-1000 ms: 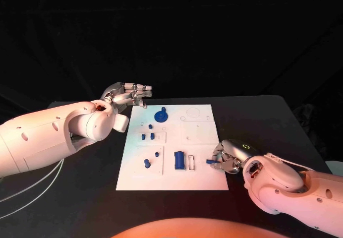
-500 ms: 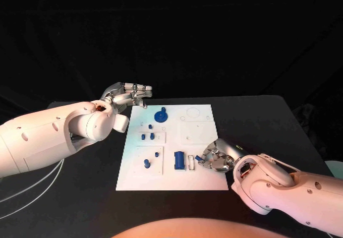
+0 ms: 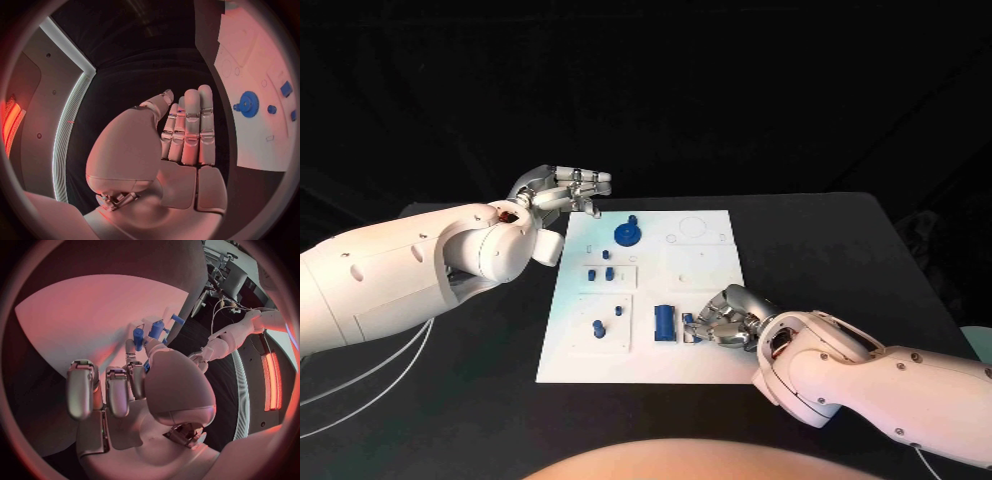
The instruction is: Assemble the parts on the task board
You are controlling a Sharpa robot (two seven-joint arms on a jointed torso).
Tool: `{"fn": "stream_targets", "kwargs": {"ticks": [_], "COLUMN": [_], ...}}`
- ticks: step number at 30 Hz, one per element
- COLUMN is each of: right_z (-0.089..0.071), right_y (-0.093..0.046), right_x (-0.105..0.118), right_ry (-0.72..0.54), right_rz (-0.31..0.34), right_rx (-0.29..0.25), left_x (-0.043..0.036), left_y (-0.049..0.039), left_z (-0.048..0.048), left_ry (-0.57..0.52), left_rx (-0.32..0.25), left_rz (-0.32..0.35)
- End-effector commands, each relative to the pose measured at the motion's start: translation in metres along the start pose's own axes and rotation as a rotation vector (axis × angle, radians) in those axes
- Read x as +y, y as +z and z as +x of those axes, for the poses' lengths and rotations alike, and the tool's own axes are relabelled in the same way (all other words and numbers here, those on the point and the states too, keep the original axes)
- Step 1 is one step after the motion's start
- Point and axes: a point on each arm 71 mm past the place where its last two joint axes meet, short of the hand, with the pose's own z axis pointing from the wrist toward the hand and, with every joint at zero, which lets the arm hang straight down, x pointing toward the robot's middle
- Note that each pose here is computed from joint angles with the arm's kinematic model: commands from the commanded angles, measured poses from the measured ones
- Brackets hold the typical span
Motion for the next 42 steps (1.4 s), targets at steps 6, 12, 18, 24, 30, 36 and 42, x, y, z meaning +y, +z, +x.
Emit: {"fn": "stream_targets", "kwargs": {"ticks": [6, 12, 18, 24, 30, 36, 42], "right_z": [0.005, 0.006, 0.006, 0.005, 0.002, -0.002, -0.007], "right_y": [0.004, 0.005, 0.005, 0.004, 0.002, 0.000, -0.003], "right_x": [0.001, 0.002, 0.002, 0.003, 0.002, -0.003, -0.003], "right_ry": [0.016, 0.015, 0.015, 0.011, 0.005, -0.014, 0.003], "right_rz": [0.008, 0.006, 0.005, -0.006, -0.017, -0.024, -0.087], "right_rx": [0.040, 0.045, 0.043, 0.038, 0.019, 0.006, -0.005], "left_x": [-0.0010, -0.0009, -0.0009, -0.0009, -0.0008, -0.0008, -0.0008], "left_y": [0.0004, 0.0003, 0.0002, 0.0001, 0.0000, -0.0003, -0.0002], "left_z": [0.0032, 0.0027, 0.0028, 0.0025, 0.0020, 0.0017, 0.0012], "left_ry": [-0.009, -0.008, -0.008, -0.008, -0.008, -0.008, -0.008], "left_rx": [0.020, 0.018, 0.020, 0.018, 0.017, 0.017, 0.016], "left_rz": [0.006, 0.005, 0.004, 0.003, 0.002, 0.002, 0.004]}}
